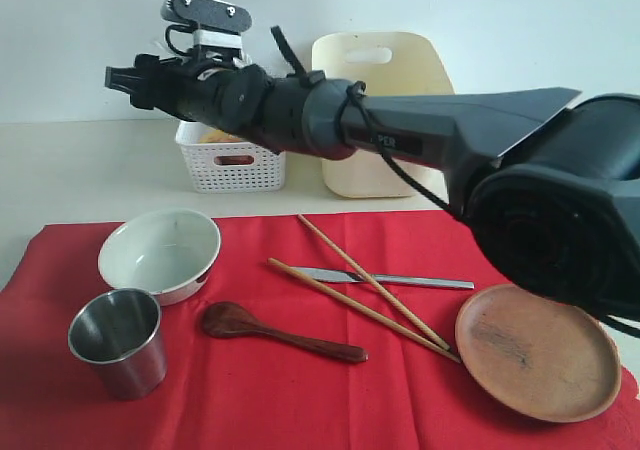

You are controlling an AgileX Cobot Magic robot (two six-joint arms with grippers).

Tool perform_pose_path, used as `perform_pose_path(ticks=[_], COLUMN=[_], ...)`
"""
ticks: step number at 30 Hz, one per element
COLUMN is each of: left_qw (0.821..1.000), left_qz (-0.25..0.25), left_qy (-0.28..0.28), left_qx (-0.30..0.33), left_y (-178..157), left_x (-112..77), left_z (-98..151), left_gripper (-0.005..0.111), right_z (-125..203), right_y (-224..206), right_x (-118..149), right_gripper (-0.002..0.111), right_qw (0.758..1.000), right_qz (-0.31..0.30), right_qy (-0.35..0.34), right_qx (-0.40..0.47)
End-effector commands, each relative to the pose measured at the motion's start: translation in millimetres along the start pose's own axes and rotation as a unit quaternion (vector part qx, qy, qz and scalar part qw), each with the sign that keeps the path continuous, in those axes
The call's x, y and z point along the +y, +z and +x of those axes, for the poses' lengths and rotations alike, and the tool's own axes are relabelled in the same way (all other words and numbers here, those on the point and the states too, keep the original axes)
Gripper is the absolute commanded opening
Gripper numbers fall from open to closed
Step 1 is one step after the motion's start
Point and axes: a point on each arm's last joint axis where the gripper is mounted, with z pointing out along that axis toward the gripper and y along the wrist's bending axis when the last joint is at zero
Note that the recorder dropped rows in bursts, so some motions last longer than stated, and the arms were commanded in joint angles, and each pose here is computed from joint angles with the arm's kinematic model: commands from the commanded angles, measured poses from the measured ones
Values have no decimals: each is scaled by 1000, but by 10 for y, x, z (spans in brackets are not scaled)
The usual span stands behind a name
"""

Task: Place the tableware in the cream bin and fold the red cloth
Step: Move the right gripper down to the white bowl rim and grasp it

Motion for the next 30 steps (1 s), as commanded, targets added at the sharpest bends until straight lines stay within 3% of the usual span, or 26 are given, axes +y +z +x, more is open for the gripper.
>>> perform_pose_path(ticks=[1, 11, 20, 30], left_qw=[1000, 1000, 1000, 1000], left_qz=[2, 2, 2, 2], left_qy=[0, 0, 0, 0], left_qx=[-5, -5, -5, -5], left_y=[1, 1, 1, 1], left_x=[-2, -2, -2, -2], left_z=[1, 1, 1, 1], left_gripper=[1, 1, 1, 1], right_z=[-190, -280, -146, 214], right_y=[-190, -573, -775, -607], right_x=[200, 411, 188, -9], right_gripper=[56, 56, 56, 56], right_qw=[997, 967, 910, 891], right_qz=[-41, -73, 25, 53], right_qy=[-29, -94, -182, -165], right_qx=[61, 226, 372, 419])
